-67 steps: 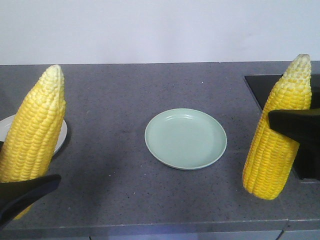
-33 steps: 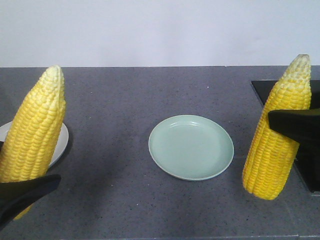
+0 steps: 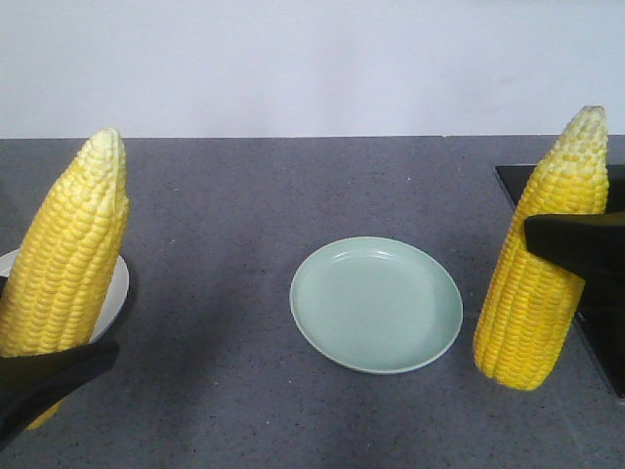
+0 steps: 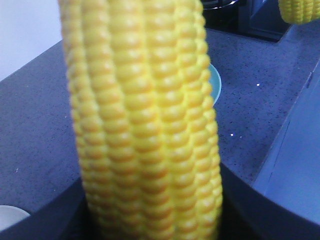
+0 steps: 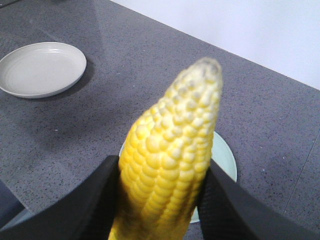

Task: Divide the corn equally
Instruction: 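Drive the base toward the counter with the two empty plates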

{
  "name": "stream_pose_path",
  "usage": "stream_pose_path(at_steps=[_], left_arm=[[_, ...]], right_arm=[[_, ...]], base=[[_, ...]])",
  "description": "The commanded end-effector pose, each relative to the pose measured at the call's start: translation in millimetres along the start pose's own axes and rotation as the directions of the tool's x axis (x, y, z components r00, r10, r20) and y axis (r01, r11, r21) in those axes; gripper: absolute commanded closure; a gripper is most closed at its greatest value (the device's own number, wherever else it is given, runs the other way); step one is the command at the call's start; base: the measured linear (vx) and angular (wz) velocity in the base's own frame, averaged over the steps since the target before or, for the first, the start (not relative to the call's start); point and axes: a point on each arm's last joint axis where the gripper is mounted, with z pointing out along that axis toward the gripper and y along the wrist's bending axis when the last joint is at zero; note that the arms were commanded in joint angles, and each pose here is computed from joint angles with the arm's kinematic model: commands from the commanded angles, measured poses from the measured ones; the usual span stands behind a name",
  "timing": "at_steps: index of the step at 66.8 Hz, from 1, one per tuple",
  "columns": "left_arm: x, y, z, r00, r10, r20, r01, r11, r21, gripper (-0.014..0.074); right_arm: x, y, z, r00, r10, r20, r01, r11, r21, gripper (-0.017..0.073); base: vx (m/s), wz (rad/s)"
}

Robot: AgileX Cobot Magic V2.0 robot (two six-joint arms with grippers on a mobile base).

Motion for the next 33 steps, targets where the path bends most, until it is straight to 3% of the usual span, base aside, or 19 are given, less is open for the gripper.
stream_pose_path(at_steps=[1, 33], left_arm=[[-12.1, 2.3, -4.9, 0.996, -0.019, 0.086, 0.021, 0.999, -0.026, 0.0322], [-12.1, 2.3, -4.9, 0.996, -0.019, 0.086, 0.021, 0.999, -0.026, 0.0322]], right_arm=[[-12.2, -0.8, -6.6, 0.996, -0.001, 0.092, -0.001, 1.0, 0.025, 0.0447], [-12.2, -0.8, -6.6, 0.996, -0.001, 0.092, -0.001, 1.0, 0.025, 0.0447]], base=[[0.05, 0.02], [0.06, 0.0]])
